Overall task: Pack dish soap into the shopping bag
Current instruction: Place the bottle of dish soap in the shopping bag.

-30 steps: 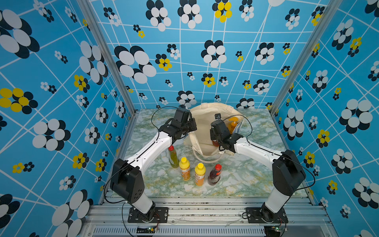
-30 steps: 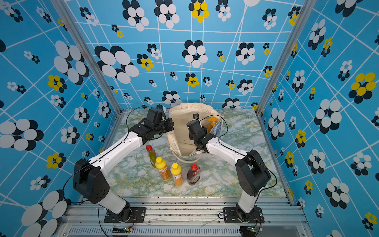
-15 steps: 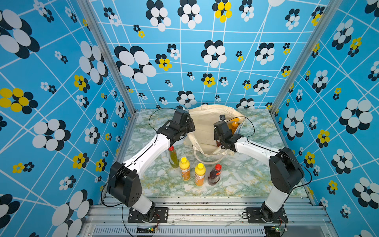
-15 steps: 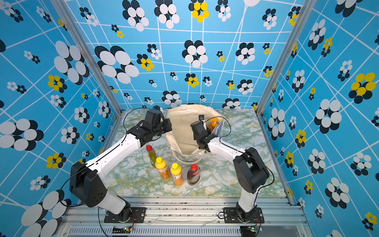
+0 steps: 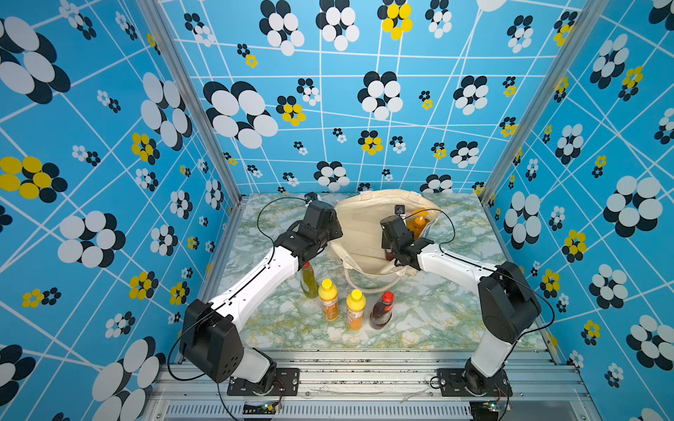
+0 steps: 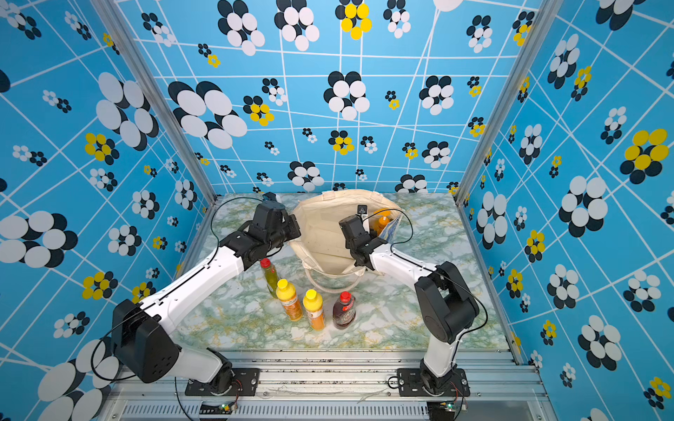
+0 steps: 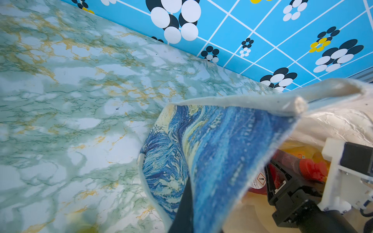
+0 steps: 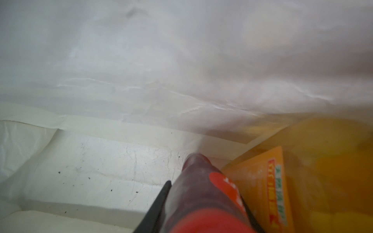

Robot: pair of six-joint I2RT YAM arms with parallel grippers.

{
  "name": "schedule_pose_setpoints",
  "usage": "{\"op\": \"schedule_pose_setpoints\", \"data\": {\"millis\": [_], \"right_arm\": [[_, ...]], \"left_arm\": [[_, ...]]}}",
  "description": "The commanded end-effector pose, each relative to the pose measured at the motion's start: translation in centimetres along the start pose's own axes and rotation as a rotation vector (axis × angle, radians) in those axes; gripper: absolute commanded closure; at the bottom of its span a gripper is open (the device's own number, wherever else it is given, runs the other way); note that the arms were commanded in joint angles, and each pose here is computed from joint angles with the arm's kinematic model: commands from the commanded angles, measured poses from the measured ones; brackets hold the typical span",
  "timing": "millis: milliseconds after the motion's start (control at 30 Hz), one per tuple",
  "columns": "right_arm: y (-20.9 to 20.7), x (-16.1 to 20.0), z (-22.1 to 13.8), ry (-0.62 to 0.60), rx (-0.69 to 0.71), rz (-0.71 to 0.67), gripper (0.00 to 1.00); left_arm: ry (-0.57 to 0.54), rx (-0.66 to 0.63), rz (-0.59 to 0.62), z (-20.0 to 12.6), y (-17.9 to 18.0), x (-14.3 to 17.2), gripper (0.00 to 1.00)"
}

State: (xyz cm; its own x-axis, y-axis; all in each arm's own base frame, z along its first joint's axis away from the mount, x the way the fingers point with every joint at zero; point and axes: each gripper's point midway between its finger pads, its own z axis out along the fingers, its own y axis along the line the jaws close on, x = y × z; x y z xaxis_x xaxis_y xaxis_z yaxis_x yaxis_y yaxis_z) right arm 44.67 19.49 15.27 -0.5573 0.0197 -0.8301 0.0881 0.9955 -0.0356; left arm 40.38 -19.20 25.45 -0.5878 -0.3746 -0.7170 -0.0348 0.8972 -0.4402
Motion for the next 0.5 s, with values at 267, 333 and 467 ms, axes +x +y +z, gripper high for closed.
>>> {"op": "schedule_pose_setpoints", "data": {"millis": [267,333,467], "right_arm": [[0.3,-0.9,-0.4,0.058,-0.037,0.001,0.60],[0.3,-1.2,-0.6,0.062,-0.042,0.001,0.57],[0.4,-1.6,-1.0,0.066,-0.045,0.007,0.50]], "left_arm": [[-0.012,0.063,-0.049,1.1,-1.2,-0.2,1.00],[-0.005,0.078,-0.049,1.3,-1.5,0.1,1.00],[0.017,0.097,-0.050,1.8,-1.9,0.6,1.00]]}}
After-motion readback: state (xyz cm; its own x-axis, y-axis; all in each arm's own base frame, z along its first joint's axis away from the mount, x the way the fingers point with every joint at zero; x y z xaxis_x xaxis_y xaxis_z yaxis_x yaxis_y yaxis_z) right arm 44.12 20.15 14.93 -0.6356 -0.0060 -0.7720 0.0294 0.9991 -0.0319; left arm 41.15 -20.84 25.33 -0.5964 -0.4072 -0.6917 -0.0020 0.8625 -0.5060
